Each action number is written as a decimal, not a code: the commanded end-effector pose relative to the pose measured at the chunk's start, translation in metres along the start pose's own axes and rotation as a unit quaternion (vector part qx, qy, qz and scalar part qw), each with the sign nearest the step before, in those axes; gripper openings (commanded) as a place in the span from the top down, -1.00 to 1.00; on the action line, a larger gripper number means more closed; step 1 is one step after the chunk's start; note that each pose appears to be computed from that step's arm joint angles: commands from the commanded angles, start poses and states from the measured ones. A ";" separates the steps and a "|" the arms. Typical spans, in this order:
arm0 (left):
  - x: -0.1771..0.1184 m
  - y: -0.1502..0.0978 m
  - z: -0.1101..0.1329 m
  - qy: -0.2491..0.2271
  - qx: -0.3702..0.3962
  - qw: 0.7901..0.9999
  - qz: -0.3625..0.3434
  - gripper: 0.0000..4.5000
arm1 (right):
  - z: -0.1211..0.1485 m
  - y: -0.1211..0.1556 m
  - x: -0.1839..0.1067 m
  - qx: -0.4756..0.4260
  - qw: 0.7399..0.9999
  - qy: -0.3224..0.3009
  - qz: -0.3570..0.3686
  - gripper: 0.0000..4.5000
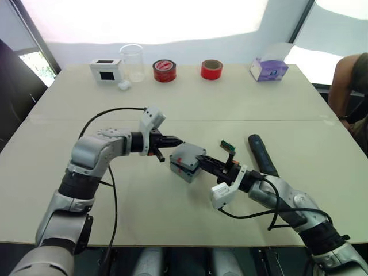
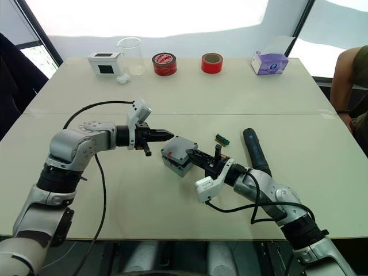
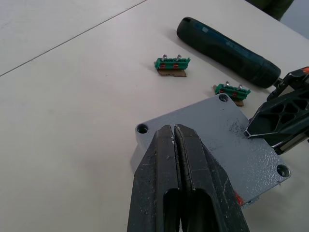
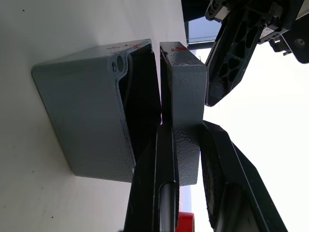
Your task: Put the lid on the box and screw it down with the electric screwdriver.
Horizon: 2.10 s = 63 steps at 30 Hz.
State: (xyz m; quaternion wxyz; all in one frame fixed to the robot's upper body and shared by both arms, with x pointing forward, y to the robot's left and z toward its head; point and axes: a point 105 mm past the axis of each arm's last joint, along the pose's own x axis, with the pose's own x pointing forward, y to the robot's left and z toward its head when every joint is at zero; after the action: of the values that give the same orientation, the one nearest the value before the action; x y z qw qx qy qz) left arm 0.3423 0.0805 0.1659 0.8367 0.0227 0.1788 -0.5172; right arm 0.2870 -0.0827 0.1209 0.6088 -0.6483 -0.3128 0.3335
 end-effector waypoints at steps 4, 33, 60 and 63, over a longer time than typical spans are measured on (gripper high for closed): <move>0.000 -0.006 0.008 -0.007 0.032 0.999 -0.007 0.98 | 0.001 0.008 0.001 0.000 1.000 0.002 0.018 0.95; 0.022 -0.023 -0.048 0.103 0.068 0.992 -0.030 1.00 | 0.006 0.021 -0.006 0.012 0.999 0.001 0.041 -0.09; 0.015 -0.020 -0.068 0.078 0.043 0.995 -0.037 1.00 | 0.006 0.008 -0.029 0.076 0.996 0.031 0.024 0.63; 0.008 -0.022 -0.038 0.017 0.024 0.998 -0.051 1.00 | 0.001 0.008 -0.030 0.097 0.994 0.042 0.024 0.99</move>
State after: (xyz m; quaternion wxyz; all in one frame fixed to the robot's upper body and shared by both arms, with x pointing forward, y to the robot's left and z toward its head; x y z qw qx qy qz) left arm 0.3163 0.0687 0.1287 0.8062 0.0644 0.1730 -0.5621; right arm 0.2669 -0.1048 0.1030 0.6601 -0.6167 -0.2280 0.3632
